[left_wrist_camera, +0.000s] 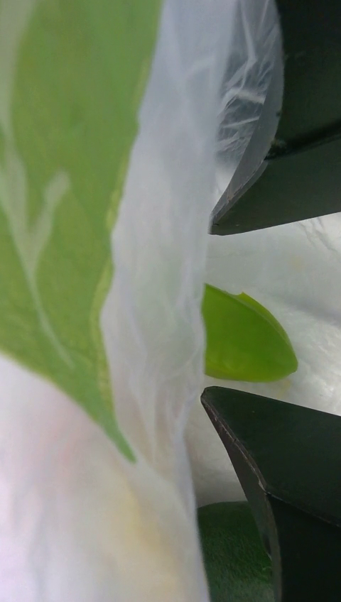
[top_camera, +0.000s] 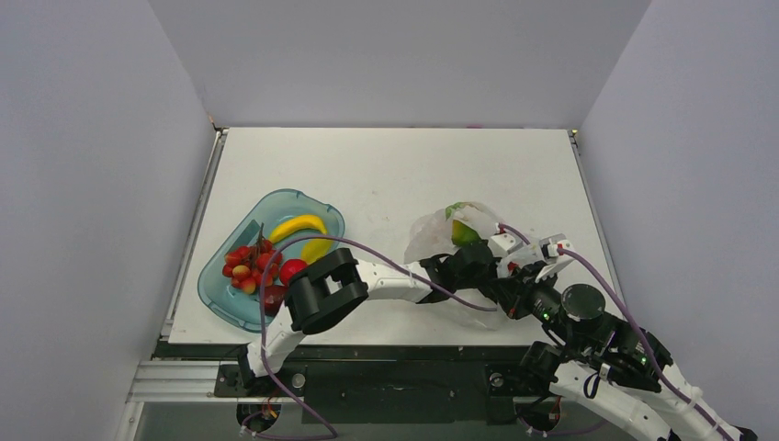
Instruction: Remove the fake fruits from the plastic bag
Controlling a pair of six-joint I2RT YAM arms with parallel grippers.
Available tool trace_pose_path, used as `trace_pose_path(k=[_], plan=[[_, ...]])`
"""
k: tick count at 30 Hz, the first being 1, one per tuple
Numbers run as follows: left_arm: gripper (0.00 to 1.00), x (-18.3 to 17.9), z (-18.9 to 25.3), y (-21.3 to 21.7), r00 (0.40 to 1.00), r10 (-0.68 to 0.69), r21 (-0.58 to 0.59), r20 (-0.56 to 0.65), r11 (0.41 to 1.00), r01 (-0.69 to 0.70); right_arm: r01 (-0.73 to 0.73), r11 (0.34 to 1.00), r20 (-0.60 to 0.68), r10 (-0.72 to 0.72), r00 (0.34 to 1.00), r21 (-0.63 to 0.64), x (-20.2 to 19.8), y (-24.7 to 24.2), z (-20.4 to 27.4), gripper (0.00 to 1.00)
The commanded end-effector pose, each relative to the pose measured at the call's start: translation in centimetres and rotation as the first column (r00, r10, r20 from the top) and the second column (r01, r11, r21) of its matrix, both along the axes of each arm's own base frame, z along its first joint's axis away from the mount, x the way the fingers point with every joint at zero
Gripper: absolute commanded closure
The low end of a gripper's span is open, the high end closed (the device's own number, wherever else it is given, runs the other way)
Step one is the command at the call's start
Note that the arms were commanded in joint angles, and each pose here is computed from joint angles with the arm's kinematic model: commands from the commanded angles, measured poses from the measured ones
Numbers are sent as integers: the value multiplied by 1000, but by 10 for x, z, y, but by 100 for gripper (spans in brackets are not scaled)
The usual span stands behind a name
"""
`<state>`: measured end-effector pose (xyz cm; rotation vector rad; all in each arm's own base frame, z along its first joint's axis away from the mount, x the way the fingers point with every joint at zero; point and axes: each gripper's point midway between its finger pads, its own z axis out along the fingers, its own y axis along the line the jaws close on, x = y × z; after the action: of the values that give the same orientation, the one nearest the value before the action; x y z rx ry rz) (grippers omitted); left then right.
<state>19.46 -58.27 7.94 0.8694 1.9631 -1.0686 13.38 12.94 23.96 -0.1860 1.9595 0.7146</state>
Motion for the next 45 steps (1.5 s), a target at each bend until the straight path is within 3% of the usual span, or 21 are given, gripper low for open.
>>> trace_pose_path(k=[1,10,12,15,21,27,32,38,42,45], plan=[[24,4,-9,-9,998,54,-45,12,998,-53,-7,1000,14,7,1000,5,4,6,6,100],[31,17,-28,7,996,86,23,39,996,-87,97,995,-13,-97,995,19,12,-6,4,100],[36,24,-33,14,991,123,54,45,991,-125,129,991,-11,-128,992,21,14,-11,6,100],[52,36,-45,33,981,190,115,31,974,-193,185,982,3,-185,983,24,18,-21,9,100],[59,41,-53,68,982,183,187,47,964,-188,262,965,4,-262,965,-2,27,-30,2,100],[57,42,-30,86,991,133,168,-30,978,-126,273,960,-10,-274,962,-56,34,-25,-2,100],[32,47,-29,91,991,100,170,-84,982,-84,260,965,8,-260,966,-45,36,-21,-8,100],[24,48,-51,78,985,90,197,-145,979,-60,228,973,24,-228,973,-27,34,-17,-6,100],[27,59,-66,81,981,156,263,-116,957,-122,221,974,25,-221,975,-37,35,-16,-8,100],[37,62,-70,88,977,192,281,-94,946,-159,223,974,14,-222,975,-44,35,-14,-11,100]])
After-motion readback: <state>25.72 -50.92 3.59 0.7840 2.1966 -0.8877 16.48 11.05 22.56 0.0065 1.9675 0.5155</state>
